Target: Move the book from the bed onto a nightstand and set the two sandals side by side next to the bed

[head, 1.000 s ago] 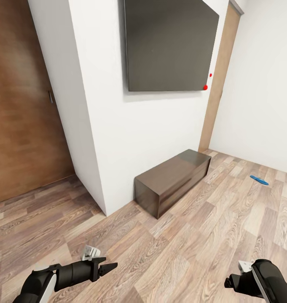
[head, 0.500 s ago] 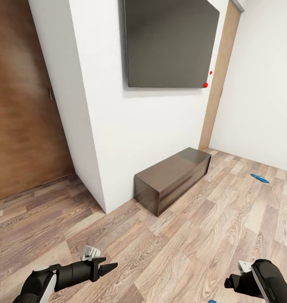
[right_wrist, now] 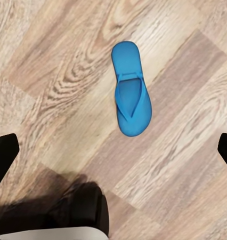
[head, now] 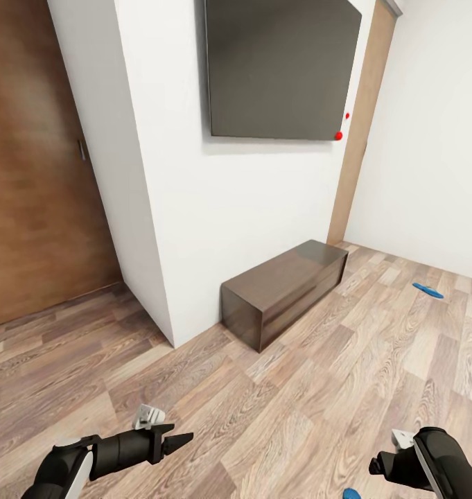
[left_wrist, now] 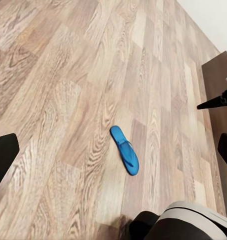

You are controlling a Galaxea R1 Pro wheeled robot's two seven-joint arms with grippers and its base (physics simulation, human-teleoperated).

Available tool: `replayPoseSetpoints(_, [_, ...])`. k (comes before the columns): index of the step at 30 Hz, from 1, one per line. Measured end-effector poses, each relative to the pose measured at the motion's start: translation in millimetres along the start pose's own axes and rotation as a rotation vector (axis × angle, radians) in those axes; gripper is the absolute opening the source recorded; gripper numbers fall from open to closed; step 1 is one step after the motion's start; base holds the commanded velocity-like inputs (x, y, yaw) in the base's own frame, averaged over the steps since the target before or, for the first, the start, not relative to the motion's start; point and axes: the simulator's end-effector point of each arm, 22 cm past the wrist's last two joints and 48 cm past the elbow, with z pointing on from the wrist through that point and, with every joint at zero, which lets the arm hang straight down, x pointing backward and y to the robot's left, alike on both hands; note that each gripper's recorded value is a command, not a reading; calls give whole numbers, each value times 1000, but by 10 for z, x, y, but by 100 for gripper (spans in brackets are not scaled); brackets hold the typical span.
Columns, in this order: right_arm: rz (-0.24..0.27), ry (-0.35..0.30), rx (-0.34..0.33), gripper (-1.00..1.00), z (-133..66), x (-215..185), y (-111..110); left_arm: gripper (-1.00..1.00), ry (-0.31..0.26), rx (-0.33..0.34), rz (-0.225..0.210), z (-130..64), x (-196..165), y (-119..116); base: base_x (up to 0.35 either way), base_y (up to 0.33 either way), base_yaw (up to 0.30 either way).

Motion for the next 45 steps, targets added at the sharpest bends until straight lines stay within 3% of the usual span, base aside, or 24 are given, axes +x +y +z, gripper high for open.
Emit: replayPoseSetpoints(45, [-15,2,0,100,945,411,-44,100,3,1,-6,352,846,513,0,0,0])
